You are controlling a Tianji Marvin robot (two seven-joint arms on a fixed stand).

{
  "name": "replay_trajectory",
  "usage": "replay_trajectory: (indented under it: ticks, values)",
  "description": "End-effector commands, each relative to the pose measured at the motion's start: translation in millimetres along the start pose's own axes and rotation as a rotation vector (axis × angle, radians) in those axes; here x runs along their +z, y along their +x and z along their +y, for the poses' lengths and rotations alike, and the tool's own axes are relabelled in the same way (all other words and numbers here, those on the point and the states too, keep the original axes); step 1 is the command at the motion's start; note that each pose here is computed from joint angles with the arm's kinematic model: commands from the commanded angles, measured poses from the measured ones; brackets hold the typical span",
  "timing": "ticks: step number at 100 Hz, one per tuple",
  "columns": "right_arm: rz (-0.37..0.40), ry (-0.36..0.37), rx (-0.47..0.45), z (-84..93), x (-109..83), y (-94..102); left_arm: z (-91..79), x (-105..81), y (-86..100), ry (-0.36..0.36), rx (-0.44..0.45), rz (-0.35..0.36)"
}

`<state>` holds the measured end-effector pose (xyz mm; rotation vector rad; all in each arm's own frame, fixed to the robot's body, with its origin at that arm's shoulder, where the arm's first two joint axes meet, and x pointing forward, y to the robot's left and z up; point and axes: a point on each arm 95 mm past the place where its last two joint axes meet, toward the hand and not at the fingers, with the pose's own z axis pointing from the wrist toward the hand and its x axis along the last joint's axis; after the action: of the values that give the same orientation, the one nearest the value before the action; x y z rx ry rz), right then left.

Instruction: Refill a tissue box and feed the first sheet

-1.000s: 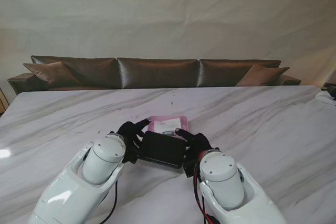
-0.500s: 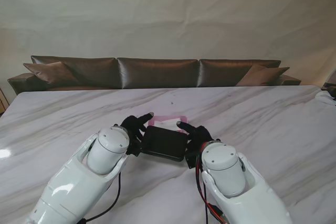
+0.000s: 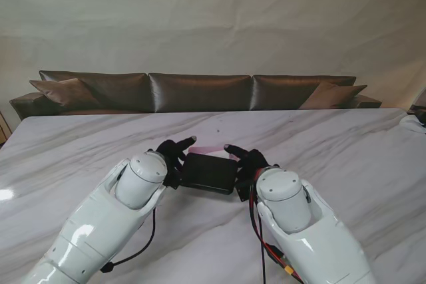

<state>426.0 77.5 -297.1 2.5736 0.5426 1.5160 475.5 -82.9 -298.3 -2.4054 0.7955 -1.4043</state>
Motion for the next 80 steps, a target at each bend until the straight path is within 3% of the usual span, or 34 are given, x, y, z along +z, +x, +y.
replay_trajectory:
  ticks: [1,80]
  values:
    - [0.036,0.052,0.018,-9.5,-0.6,12.6,14.5,-3.6,18.0,-0.060,-0.020,0.045]
    - [0.043,0.053,0.021,3.0,30.3,27.5,9.9,21.9,37.7,-0.082,0.008,0.053]
